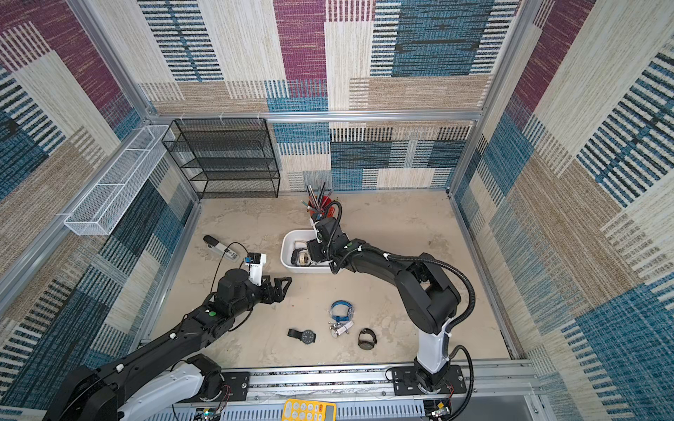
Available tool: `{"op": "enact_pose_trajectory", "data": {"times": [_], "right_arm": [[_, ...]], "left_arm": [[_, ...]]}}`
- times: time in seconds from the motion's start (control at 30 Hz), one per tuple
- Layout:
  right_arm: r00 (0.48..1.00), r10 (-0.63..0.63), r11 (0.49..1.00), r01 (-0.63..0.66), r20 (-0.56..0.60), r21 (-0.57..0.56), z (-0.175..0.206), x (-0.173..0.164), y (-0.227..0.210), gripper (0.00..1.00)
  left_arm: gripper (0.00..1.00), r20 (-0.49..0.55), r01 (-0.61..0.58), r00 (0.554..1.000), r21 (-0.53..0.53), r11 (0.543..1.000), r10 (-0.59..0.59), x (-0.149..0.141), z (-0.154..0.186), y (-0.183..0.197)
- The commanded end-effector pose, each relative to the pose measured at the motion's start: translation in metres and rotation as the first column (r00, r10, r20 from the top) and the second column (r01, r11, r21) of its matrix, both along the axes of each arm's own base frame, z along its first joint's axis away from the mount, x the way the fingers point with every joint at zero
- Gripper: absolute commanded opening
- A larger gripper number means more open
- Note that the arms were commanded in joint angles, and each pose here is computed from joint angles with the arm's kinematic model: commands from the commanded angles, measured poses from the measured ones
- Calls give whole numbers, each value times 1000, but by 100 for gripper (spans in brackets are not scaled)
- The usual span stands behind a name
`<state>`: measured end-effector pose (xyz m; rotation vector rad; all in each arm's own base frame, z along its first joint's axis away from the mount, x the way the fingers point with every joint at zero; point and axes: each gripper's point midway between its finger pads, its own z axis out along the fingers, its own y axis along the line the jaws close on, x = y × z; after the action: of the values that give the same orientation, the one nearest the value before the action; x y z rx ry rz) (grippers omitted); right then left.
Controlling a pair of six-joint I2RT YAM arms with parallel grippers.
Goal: Put the watch into the storage box
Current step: Place the watch in the storage box.
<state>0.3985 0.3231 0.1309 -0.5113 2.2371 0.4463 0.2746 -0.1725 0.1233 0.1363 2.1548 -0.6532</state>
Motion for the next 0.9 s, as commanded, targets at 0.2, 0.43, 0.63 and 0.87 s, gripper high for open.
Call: {"op": "enact_pose_trajectory", "data": {"times": [0.2,0.43,0.63,0.87], "right_arm": [[997,47,990,-54,61,132,29,-36,-13,90],[990,73,976,-95,117,197,37,-65,-28,100],[990,67,975,-92,126,202,39,-69,-33,100],[991,50,977,-74,125,199,38,-68,-36,100]], "left_arm": [[94,-11,-2,1000,-7,1000,2,3,-1,-2],[94,-27,6,1000,-14,1000,-7,6,-7,-7],[93,-54,33,998,-23,999,-34,5,-8,-13],[89,-202,79,976,-24,997,-83,-30,-32,-9]]}}
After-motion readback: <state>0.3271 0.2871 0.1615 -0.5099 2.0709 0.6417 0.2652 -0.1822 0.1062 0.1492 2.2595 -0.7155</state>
